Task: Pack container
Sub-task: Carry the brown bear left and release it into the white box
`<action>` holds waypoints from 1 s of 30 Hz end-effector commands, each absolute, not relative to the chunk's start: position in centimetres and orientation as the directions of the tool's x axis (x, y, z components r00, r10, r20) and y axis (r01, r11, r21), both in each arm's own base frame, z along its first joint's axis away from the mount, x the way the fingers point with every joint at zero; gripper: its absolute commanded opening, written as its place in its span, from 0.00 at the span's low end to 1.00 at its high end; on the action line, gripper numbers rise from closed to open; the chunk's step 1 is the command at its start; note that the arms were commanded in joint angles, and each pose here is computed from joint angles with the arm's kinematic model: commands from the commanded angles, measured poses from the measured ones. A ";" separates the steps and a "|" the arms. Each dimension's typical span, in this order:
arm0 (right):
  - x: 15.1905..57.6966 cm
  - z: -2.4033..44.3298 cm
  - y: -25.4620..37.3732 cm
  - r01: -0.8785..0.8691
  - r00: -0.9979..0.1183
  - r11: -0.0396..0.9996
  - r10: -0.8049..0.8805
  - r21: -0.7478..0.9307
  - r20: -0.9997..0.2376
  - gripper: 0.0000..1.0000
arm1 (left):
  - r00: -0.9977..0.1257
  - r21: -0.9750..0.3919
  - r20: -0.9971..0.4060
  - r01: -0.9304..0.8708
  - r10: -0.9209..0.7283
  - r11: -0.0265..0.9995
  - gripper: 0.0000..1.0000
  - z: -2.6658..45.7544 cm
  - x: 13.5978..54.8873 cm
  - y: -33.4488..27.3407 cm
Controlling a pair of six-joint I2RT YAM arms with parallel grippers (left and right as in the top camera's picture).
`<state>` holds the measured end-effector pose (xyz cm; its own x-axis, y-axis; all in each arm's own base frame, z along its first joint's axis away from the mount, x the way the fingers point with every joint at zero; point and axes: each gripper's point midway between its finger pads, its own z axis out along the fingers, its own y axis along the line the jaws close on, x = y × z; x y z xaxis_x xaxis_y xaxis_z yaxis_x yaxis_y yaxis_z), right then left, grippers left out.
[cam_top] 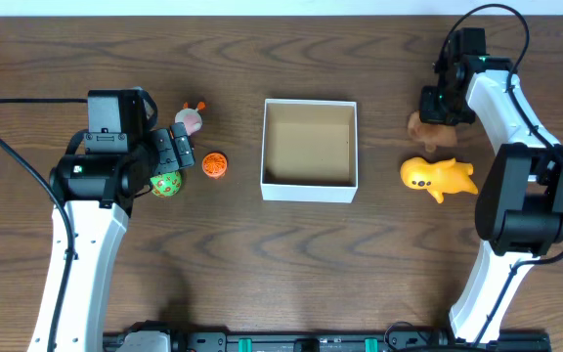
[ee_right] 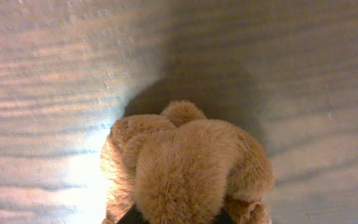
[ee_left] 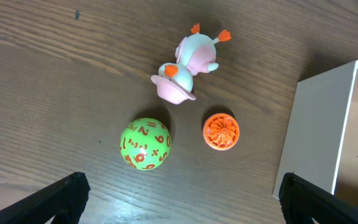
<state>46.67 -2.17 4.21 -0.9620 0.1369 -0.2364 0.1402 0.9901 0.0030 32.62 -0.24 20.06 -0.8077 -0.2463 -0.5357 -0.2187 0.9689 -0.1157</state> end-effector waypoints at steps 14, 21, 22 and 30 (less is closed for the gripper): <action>41.5 27.0 13.9 -0.064 -0.740 0.994 0.012 0.088 -0.672 0.01 | -0.799 -0.112 -0.553 -0.211 -0.238 0.971 0.98 20.8 32.9 -0.1; 39.9 24.7 21.3 -0.059 -0.745 0.994 0.016 0.090 -0.667 0.01 | -0.799 -0.112 -0.553 -0.211 -0.238 0.971 0.98 20.8 32.9 -0.1; 40.0 23.9 21.7 -0.051 -0.750 0.996 0.014 0.080 -0.661 0.01 | -0.799 -0.112 -0.553 -0.211 -0.238 0.971 0.98 20.8 32.9 -0.1; 41.6 14.5 28.0 -0.111 -0.831 0.987 -0.030 0.113 -0.556 0.01 | -0.799 -0.112 -0.553 -0.211 -0.238 0.971 0.98 20.8 32.9 -0.1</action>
<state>41.68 26.96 16.44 -0.8115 -0.0571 -0.5815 -0.1353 0.9865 0.0921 32.62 -0.24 20.06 -0.8077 -0.2463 -0.5357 -0.2187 0.9689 -0.1157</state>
